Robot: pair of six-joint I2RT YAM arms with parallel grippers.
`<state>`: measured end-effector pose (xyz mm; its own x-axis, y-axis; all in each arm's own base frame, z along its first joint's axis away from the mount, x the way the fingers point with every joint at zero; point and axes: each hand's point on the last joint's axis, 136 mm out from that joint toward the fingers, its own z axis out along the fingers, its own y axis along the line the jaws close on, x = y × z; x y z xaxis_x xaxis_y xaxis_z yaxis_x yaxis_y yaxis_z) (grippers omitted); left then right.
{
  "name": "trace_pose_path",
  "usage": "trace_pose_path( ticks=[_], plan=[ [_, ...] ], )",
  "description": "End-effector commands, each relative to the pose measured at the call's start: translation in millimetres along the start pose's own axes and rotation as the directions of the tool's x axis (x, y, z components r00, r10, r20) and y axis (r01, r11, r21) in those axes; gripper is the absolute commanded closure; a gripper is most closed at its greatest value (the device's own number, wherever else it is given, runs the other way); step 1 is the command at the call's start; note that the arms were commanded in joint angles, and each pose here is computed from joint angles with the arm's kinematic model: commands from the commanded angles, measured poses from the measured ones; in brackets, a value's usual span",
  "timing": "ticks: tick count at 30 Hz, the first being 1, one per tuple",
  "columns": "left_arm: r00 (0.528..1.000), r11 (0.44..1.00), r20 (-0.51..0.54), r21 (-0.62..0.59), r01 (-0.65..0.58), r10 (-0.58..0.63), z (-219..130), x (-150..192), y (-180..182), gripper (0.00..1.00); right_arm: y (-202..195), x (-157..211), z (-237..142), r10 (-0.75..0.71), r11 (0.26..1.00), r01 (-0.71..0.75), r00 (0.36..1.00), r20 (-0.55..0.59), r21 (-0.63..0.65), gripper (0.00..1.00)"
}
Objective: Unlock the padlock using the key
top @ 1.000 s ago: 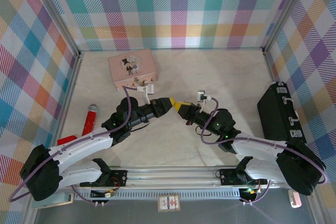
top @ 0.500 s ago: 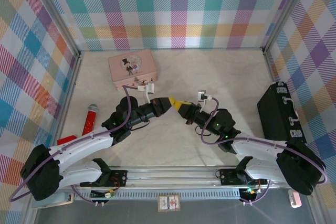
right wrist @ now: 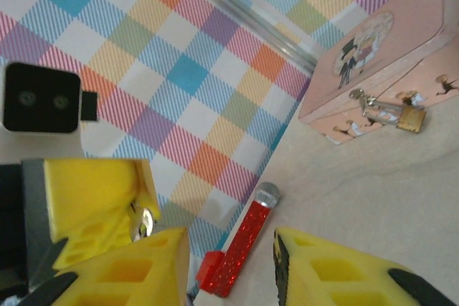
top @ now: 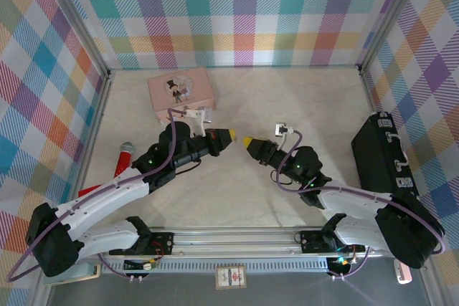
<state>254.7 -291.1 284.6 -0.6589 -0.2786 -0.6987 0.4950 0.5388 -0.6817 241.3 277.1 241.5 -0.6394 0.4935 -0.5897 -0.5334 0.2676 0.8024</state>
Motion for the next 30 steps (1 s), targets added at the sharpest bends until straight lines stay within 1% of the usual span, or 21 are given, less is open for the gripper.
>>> trace_pose_path(
  ticks=[1, 4, 8, 13, 17, 23, 28, 30],
  plan=[
    [0.996, 0.997, -0.044, -0.025, -0.075, 0.074, -5.5, 2.5, 0.4, 1.00, 36.9, -4.2, 2.5, -0.061, 0.987, 0.058, 0.998, -0.017, -0.151, 0.61],
    [0.997, 0.998, -0.053, 0.013, -0.054, 0.055, -3.0, 4.4, -5.8, 1.00, 46.7, -3.9, 1.0, -0.109, 0.977, 0.103, 0.994, -0.023, -0.188, 0.59],
    [0.997, 0.998, -0.068, 0.058, -0.016, 0.020, 1.2, 7.5, -12.4, 1.00, 54.0, -2.7, 0.3, -0.138, 0.968, 0.128, 0.990, -0.034, -0.216, 0.59],
    [0.996, 0.993, -0.083, 0.111, 0.026, -0.017, 5.9, 9.6, -20.4, 1.00, 49.2, 0.0, 2.6, -0.137, 0.972, 0.124, 0.989, -0.049, -0.200, 0.59],
    [0.994, 0.991, -0.101, 0.124, 0.044, -0.032, 9.3, 13.8, -21.6, 1.00, 51.7, 1.3, 3.2, -0.132, 0.969, 0.116, 0.990, -0.056, -0.216, 0.61],
    [0.996, 0.993, -0.084, 0.110, 0.040, -0.031, 7.8, 11.5, -18.8, 1.00, 52.9, 2.5, 2.1, -0.126, 0.968, 0.109, 0.990, -0.063, -0.224, 0.68],
    [0.996, 0.994, -0.079, 0.098, 0.039, -0.032, 8.0, 11.7, -16.2, 1.00, 51.5, 2.1, 0.5, -0.122, 0.971, 0.107, 0.991, -0.059, -0.215, 0.78],
    [0.996, 0.995, -0.081, 0.096, 0.040, -0.032, 8.1, 12.7, -15.5, 1.00, 50.5, 1.4, 0.6, -0.116, 0.972, 0.102, 0.992, -0.056, -0.210, 0.79]
  ],
)
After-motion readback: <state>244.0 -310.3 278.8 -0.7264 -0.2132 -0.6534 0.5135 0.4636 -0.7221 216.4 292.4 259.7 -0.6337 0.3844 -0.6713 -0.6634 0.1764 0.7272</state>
